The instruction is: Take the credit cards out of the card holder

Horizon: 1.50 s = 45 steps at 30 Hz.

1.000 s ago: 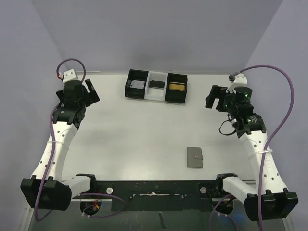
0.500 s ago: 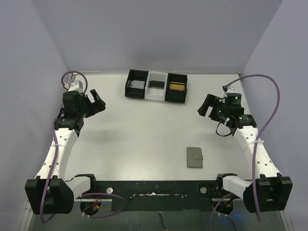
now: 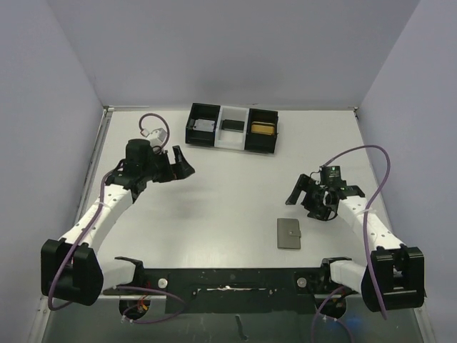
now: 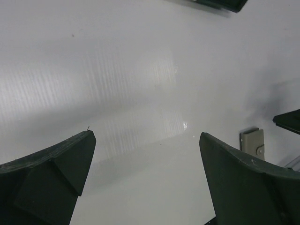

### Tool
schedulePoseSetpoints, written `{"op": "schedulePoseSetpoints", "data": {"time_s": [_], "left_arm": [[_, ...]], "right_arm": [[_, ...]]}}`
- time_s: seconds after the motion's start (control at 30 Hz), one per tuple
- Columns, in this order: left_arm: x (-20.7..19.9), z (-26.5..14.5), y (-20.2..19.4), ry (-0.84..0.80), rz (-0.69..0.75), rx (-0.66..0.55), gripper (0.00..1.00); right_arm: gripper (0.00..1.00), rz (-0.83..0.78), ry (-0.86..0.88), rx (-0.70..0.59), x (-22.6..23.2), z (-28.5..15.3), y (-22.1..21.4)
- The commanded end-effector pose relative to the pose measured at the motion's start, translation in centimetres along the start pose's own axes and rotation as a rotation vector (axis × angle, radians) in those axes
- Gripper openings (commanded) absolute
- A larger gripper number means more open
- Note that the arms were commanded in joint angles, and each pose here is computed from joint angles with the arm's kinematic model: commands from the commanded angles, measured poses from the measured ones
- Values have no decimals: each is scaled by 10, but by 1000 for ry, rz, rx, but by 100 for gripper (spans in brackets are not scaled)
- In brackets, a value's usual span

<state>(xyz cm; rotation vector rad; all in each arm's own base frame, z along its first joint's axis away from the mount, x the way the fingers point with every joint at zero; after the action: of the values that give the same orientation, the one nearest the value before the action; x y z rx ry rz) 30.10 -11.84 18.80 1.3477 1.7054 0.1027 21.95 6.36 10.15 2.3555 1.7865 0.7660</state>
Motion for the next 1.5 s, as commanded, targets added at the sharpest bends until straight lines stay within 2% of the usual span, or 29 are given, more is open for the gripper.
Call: {"op": "schedulePoseSetpoints", "data": {"time_s": [0.0,0.2,0.67,0.87,0.97,1.2,1.33,1.47], "left_arm": [[-29,5,-6,-116,77,11,94],[-33,1,-19,-150,85,24,91],[-34,-13,-45,-201,34,37,81],[-35,-9,-52,-217,18,76,72],[-37,-5,-56,-223,14,94,68],[-38,8,-74,-193,-1,142,64],[-34,13,-80,-158,-32,141,64],[-33,14,-82,-152,-62,125,64]], "right_arm": [[97,62,8,5,4,-6,-16],[93,92,-47,56,-8,-7,-45],[78,82,22,144,2,9,-75],[71,20,76,167,33,27,-82],[65,-36,91,190,57,40,-87],[52,-308,65,213,128,66,-87],[52,-422,119,200,172,69,-91],[59,-457,157,115,189,54,-72]]}}
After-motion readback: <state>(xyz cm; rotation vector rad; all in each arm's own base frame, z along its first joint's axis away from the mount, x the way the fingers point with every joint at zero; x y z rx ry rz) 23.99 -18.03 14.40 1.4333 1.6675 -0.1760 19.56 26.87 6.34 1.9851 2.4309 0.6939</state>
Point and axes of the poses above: each gripper's point midway between its finger pads, its own z axis out along the fingers, its own x axis along the line the jaws close on, y = z × x, the point moved 4 cm from there along -z, back along the fingers, and after that the axes turned 8 degrees about -z, right-handed, at the moved point
